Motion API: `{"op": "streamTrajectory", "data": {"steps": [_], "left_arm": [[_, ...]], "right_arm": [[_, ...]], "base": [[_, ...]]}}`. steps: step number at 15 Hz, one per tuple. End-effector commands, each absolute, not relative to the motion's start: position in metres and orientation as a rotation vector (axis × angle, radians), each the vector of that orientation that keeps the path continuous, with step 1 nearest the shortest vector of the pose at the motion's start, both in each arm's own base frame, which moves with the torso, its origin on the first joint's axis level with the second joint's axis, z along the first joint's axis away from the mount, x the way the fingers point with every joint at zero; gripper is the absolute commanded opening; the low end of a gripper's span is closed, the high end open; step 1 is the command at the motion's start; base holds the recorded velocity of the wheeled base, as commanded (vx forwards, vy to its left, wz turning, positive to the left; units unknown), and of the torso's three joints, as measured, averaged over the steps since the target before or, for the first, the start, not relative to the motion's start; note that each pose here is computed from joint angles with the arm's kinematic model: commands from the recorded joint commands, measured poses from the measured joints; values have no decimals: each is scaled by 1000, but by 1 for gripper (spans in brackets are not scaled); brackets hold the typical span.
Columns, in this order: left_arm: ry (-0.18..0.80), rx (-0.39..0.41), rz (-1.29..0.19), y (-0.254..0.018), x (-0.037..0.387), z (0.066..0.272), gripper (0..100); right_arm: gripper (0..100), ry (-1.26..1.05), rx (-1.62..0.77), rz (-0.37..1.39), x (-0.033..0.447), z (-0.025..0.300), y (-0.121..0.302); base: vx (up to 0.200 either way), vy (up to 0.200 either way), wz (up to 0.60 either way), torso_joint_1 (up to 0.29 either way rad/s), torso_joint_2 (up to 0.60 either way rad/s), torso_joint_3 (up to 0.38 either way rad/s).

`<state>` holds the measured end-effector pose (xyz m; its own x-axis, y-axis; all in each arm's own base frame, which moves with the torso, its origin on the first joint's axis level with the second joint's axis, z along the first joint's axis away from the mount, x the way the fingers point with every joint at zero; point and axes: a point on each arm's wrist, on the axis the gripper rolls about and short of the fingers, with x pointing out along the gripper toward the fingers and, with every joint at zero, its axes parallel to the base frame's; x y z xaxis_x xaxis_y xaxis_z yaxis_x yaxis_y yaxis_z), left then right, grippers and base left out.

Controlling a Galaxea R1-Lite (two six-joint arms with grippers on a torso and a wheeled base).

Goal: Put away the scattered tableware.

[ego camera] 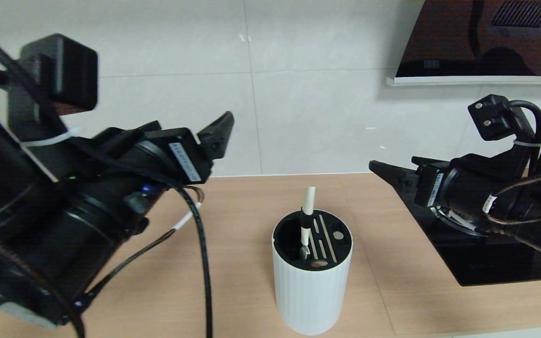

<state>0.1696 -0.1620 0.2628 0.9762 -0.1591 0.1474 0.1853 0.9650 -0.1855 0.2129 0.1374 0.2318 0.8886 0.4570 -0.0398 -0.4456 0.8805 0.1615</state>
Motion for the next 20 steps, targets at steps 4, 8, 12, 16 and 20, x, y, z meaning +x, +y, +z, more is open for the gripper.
{"op": "streamTrajectory", "data": {"steps": [4,8,12,16,20], "left_arm": [[-126,-233,17,-40,86,281,100],[-63,-111,-32,7,3,252,100],[-174,-62,-19,17,-45,238,100],[-317,-34,68,18,-80,226,100],[-336,2,179,10,-85,209,100]], "right_arm": [[100,-110,213,341,159,264,73],[100,-223,136,192,84,256,23],[100,-328,21,77,0,246,-3],[100,-397,-40,-49,-57,215,-7],[100,-451,-85,-113,-81,194,-3]], "base": [[0,0,0,0,0,0],[0,0,0,0,0,0],[0,0,0,0,0,0],[0,0,0,0,0,0],[0,0,0,0,0,0]]}}
